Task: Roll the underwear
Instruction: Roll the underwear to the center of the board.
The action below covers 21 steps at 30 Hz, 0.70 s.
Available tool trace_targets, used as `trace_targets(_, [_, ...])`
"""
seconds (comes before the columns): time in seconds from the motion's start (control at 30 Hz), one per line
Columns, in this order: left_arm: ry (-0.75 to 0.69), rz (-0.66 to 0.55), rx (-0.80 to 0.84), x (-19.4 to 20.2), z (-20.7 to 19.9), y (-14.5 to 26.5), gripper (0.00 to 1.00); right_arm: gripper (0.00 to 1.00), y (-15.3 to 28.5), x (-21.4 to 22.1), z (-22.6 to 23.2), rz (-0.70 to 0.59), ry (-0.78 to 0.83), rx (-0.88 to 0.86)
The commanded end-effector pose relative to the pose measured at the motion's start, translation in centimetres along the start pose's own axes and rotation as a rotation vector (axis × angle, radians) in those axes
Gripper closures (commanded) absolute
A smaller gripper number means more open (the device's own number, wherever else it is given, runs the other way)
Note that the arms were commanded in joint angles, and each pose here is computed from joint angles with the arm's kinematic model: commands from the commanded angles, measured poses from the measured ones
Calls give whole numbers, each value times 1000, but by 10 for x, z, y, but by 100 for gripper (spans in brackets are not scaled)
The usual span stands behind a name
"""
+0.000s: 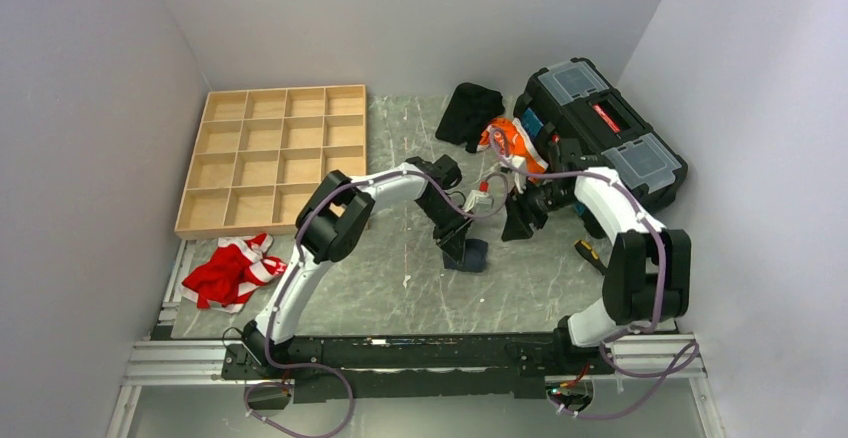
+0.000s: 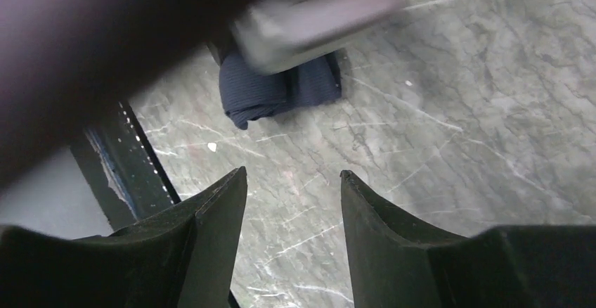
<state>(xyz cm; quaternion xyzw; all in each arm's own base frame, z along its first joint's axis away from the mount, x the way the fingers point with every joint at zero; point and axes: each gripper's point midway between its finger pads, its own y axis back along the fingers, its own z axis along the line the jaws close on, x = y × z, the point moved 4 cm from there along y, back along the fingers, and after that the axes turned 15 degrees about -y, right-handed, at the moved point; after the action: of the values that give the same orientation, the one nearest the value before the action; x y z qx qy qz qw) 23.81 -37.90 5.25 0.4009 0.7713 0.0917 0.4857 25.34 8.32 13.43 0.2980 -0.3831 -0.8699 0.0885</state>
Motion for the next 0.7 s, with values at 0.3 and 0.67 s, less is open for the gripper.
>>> trace_targets(0.3, [361, 14, 120, 38, 19, -21, 100, 41, -55, 4, 48, 73, 400, 240])
trace_targets(0.67, [400, 16, 146, 45, 21, -24, 100, 33, -91, 16, 48, 205, 560, 325])
